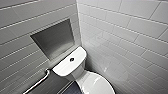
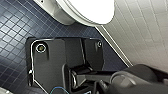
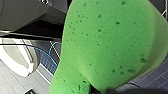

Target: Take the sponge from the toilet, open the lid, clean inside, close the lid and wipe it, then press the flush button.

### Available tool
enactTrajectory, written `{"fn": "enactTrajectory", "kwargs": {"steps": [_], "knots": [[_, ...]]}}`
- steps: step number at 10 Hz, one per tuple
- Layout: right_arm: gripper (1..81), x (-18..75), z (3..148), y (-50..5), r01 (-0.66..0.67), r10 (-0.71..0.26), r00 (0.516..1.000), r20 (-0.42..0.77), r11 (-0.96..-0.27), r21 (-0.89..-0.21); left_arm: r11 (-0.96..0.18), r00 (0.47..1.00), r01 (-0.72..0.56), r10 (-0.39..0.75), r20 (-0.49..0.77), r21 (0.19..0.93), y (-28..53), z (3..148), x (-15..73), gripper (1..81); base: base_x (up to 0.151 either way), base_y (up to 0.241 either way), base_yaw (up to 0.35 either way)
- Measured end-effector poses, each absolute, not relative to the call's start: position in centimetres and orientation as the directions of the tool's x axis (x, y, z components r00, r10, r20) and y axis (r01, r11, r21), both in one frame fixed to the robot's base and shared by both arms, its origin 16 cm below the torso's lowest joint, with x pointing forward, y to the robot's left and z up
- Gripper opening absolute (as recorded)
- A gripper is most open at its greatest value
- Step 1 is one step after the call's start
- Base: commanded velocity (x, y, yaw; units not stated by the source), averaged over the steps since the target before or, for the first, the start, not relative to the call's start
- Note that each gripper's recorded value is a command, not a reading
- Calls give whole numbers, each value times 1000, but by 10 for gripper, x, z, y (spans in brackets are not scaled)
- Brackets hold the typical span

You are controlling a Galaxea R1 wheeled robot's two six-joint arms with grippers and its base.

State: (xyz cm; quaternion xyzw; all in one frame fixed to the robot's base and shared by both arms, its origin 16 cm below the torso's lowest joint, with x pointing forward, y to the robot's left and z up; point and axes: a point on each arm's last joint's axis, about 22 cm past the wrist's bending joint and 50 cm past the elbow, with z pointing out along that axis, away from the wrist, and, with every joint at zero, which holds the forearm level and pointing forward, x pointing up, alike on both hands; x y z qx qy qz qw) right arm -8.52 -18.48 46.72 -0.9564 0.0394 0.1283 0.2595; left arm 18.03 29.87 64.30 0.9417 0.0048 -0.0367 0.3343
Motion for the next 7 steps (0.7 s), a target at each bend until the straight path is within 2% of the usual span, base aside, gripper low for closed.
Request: {"fn": "enactTrajectory", "kwargs": {"steps": [2, 4, 7], "knots": [[10, -86, 467, -184, -141, -7, 964, -266, -861, -488, -767, 994, 62, -10, -108, 638, 275, 611, 120, 10, 0, 0, 0], [10, -76, 462, -190, -120, -4, 972, -236, -868, -482, -761, 998, 38, -5, -64, 647, 244, 578, 100, 10, 0, 0, 0], [10, -51, 453, -186, -76, 0, 988, -156, -873, -481, -783, 999, 11, -12, -33, 622, 224, 543, 58, 10, 0, 0, 0]]}}
